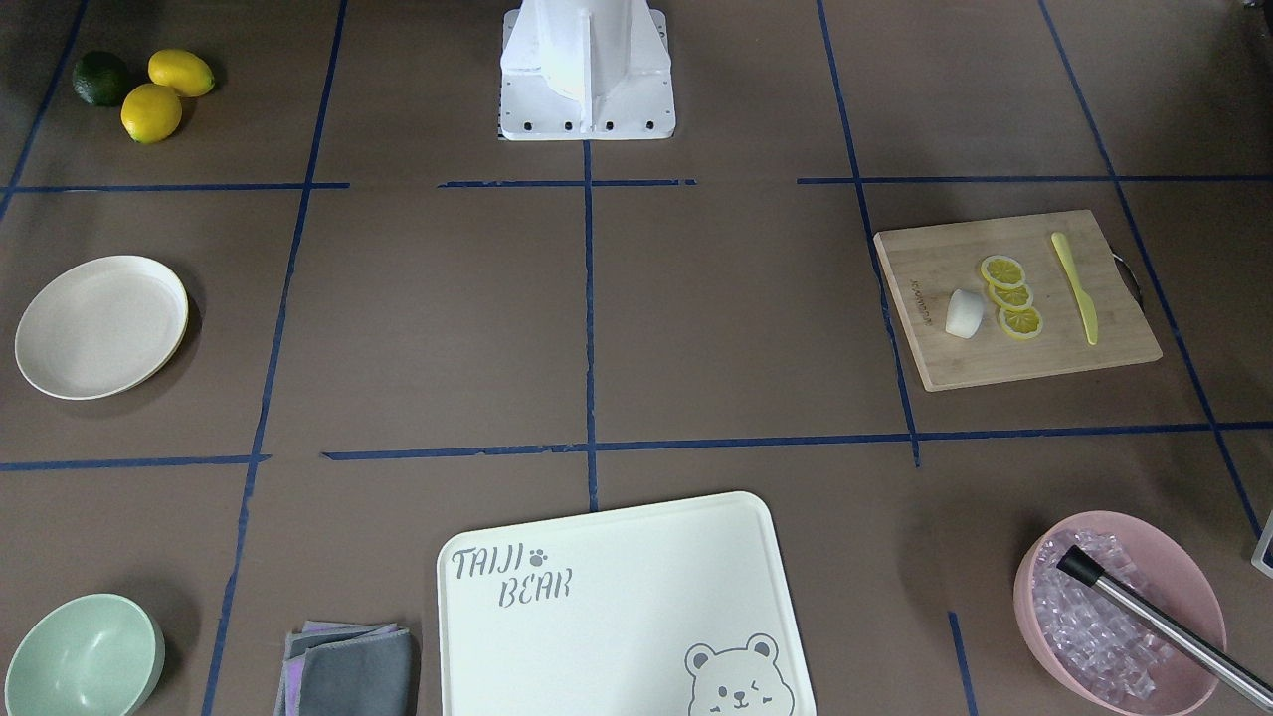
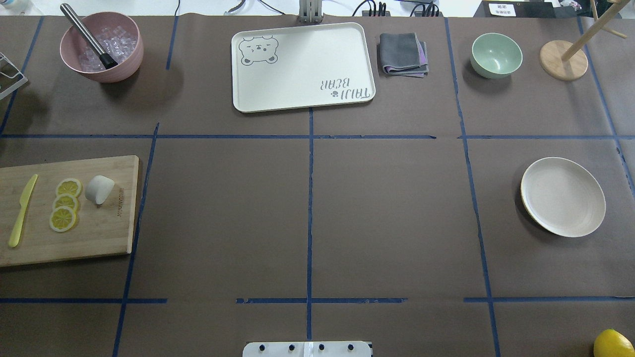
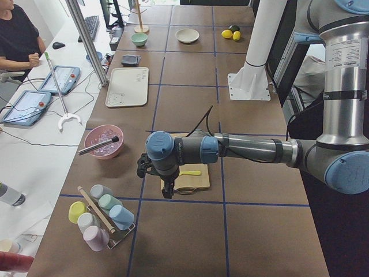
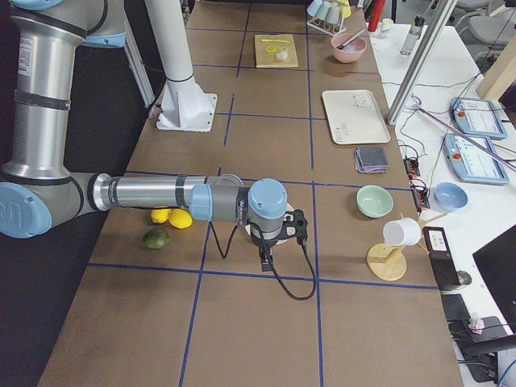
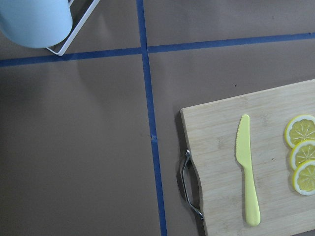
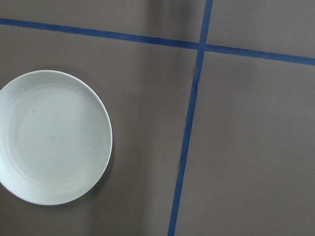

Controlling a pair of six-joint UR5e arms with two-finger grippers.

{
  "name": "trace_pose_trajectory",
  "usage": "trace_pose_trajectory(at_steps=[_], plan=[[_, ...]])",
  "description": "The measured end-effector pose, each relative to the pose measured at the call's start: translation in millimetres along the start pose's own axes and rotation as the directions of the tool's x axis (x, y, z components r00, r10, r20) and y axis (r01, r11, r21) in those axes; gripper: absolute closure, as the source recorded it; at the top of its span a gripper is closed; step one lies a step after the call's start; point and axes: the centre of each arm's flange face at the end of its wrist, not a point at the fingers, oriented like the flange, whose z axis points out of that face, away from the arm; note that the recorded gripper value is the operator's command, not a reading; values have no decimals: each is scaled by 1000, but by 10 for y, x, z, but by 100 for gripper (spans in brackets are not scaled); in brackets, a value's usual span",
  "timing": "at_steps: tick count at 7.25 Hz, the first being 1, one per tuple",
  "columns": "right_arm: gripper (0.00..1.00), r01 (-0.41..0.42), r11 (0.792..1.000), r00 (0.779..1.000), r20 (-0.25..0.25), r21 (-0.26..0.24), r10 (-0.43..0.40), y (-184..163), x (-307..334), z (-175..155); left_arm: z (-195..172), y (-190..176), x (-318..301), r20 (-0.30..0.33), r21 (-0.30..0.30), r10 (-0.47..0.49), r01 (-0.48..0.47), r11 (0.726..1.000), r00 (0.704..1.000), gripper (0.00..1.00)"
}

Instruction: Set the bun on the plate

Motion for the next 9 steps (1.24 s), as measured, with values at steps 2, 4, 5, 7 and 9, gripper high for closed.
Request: trace_pose_trajectory(at_steps=[2, 4, 5, 7, 9], plan=[[0, -1, 1000, 1000, 0, 2, 1, -7, -4, -5, -38, 25, 35, 3, 9, 6, -6, 1000, 1000, 0], [0, -8, 1000, 1000, 1, 3, 8, -21, -6, 3, -83, 7, 101, 6, 18, 18, -18, 1000, 1000, 0], [0, -11, 1000, 1000, 0, 3, 11, -21, 0, 11, -83, 1, 116, 7, 17, 19, -20, 1000, 1000, 0], [0, -35, 999, 999, 1, 1, 35, -56, -37, 24, -74, 45, 125, 6, 15, 18, -18, 1000, 1000, 0], [0, -59, 998, 998, 4, -10, 59, -173, -240, 153, -32, 153, 101, 2, 7, 11, -11, 1000, 1000, 0]])
